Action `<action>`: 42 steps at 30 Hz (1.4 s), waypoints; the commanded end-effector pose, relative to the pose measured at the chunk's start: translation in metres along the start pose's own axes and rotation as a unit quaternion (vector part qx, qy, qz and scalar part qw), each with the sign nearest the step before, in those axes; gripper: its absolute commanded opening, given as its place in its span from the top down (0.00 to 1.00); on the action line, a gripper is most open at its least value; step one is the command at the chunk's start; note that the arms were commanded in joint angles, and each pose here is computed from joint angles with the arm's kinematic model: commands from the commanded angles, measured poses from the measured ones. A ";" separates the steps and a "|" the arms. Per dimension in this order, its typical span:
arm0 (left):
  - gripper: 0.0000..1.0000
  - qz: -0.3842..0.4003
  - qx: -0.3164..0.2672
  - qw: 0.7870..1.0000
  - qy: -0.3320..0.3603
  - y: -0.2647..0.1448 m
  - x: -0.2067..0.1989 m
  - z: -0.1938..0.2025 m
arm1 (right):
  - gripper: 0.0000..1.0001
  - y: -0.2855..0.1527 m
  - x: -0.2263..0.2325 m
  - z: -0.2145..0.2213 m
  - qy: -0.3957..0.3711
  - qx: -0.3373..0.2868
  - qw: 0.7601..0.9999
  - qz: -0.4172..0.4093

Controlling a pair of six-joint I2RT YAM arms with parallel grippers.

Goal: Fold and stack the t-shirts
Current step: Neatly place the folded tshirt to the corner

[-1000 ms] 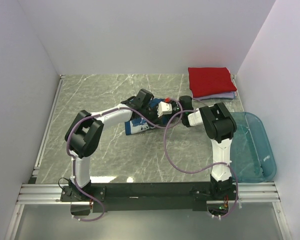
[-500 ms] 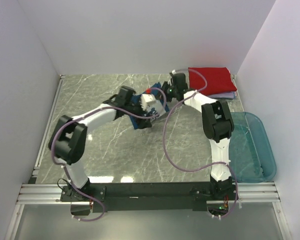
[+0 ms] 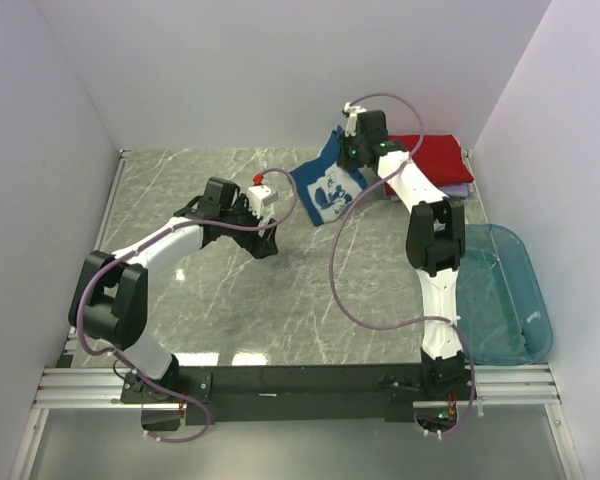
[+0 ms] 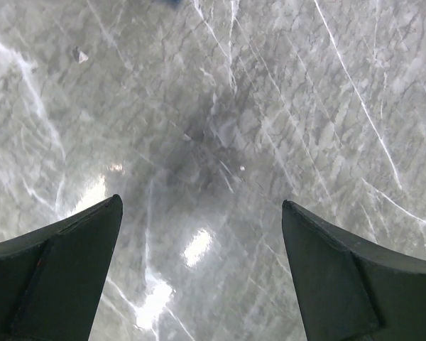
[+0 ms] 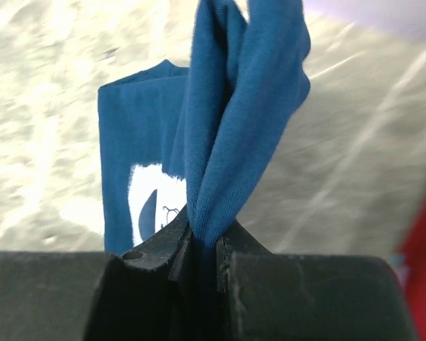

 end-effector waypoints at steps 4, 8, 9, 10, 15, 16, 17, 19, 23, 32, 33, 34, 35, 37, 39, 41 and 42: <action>0.01 -0.024 -0.024 0.999 -0.017 -0.017 -0.003 -0.008 | 1.00 -0.032 -0.044 -0.070 -0.079 -0.060 0.994 0.056; 0.01 -0.030 -0.022 0.999 -0.028 -0.015 -0.001 -0.007 | 1.00 -0.046 -0.053 -0.082 -0.103 -0.073 0.990 0.068; 0.01 -0.031 -0.022 0.999 -0.028 -0.015 0.000 -0.008 | 1.00 -0.051 -0.052 -0.086 -0.104 -0.077 0.989 0.070; 0.01 -0.030 -0.023 0.999 -0.027 -0.014 0.000 -0.008 | 1.00 -0.055 -0.054 -0.089 -0.103 -0.080 0.989 0.072; 0.01 -0.024 -0.029 0.999 -0.031 -0.014 -0.002 -0.011 | 1.00 -0.075 -0.057 -0.105 -0.107 -0.097 0.986 0.080; 0.01 -0.023 -0.028 0.999 -0.031 -0.013 -0.002 -0.010 | 1.00 -0.077 -0.058 -0.107 -0.106 -0.099 0.986 0.082; 0.01 -0.022 -0.030 0.999 -0.028 -0.014 -0.002 -0.012 | 1.00 -0.082 -0.057 -0.110 -0.105 -0.102 0.986 0.082; 0.00 -0.025 -0.029 0.999 -0.028 -0.014 -0.002 -0.011 | 1.00 -0.088 -0.056 -0.115 -0.101 -0.109 0.986 0.080; 0.01 -0.025 -0.030 0.999 -0.025 -0.014 -0.001 -0.013 | 1.00 -0.101 -0.052 -0.126 -0.095 -0.125 0.984 0.080; 0.01 -0.026 -0.032 0.999 -0.021 -0.017 -0.003 -0.012 | 1.00 -0.122 -0.044 -0.144 -0.090 -0.150 0.981 0.078; 0.01 -0.026 -0.033 0.999 -0.020 -0.017 -0.003 -0.013 | 1.00 -0.123 -0.044 -0.145 -0.090 -0.151 0.981 0.079; 0.00 -0.025 -0.034 0.999 -0.020 -0.017 -0.003 -0.014 | 1.00 -0.124 -0.044 -0.146 -0.089 -0.153 0.981 0.079; 0.01 -0.024 -0.033 0.999 -0.020 -0.017 -0.003 -0.014 | 1.00 -0.127 -0.043 -0.149 -0.089 -0.157 0.980 0.079; 0.01 -0.024 -0.035 0.999 -0.020 -0.018 -0.003 -0.016 | 1.00 -0.132 -0.042 -0.153 -0.088 -0.163 0.979 0.078; 0.01 -0.021 -0.034 0.999 -0.021 -0.018 -0.004 -0.015 | 1.00 -0.140 -0.040 -0.159 -0.088 -0.172 0.978 0.077; 0.00 -0.021 -0.035 0.999 -0.020 -0.017 -0.004 -0.016 | 1.00 -0.146 -0.040 -0.162 -0.087 -0.176 0.978 0.077; 0.01 -0.021 -0.036 0.999 -0.019 -0.017 -0.003 -0.017 | 1.00 -0.149 -0.040 -0.164 -0.086 -0.178 0.977 0.077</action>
Point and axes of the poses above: each gripper's point midway between its finger pads, its own y axis out along the fingers, its own x axis along the line the jaws close on, z = x × y, the point moved 1 cm from there along -y, back along the fingers, and after that the axes turned 10 degrees about y, right-handed, at the moved point
